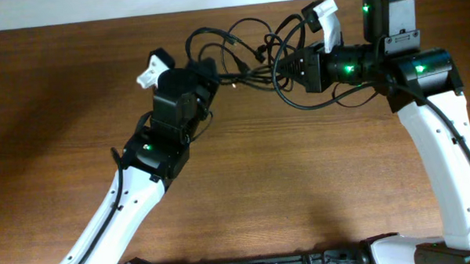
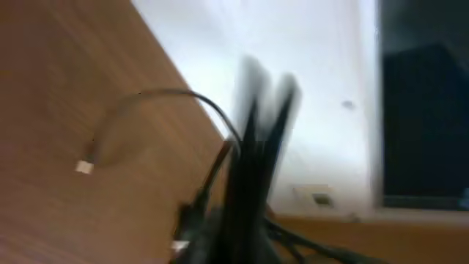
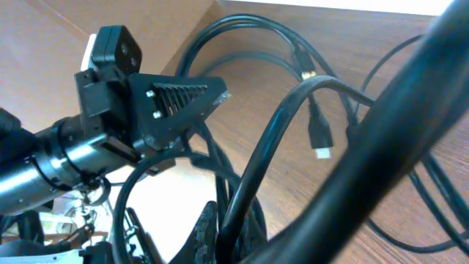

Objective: Untangle cables

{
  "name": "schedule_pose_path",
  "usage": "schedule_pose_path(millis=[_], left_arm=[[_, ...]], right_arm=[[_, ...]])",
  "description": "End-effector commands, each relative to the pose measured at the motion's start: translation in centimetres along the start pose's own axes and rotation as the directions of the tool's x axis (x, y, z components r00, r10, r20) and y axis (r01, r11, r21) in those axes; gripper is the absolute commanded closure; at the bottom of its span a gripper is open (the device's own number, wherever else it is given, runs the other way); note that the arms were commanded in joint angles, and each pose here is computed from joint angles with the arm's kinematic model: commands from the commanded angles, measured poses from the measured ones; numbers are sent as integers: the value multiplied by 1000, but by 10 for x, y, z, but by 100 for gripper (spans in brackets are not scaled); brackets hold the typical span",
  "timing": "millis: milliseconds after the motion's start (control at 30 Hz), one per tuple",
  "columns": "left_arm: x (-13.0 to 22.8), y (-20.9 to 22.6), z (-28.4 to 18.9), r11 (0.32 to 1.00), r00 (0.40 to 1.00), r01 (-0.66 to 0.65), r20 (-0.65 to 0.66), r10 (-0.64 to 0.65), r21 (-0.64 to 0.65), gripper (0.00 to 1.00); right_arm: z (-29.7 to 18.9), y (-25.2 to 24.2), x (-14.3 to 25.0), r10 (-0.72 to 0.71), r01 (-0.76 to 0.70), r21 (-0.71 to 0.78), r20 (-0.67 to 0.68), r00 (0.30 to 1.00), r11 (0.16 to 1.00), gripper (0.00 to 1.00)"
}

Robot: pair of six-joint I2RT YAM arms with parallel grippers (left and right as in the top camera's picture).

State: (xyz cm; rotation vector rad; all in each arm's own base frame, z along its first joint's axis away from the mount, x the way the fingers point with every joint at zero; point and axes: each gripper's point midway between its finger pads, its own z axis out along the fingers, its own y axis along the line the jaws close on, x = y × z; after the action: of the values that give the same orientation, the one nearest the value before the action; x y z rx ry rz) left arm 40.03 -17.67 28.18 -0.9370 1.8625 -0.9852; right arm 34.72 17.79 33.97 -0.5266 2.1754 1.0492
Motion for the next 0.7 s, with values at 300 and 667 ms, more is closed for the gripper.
schedule_pose_path(millis=[300, 667], left_arm=[[-14, 36, 5, 917, 922, -386, -43, 384, -99, 51], [77, -39, -30, 220, 325, -765, 68, 943, 606, 25]], right_arm=[[-20, -2, -12, -40, 37, 52, 57, 998, 998, 96], [-20, -6, -12, -28, 23, 77, 58, 998, 997, 96]])
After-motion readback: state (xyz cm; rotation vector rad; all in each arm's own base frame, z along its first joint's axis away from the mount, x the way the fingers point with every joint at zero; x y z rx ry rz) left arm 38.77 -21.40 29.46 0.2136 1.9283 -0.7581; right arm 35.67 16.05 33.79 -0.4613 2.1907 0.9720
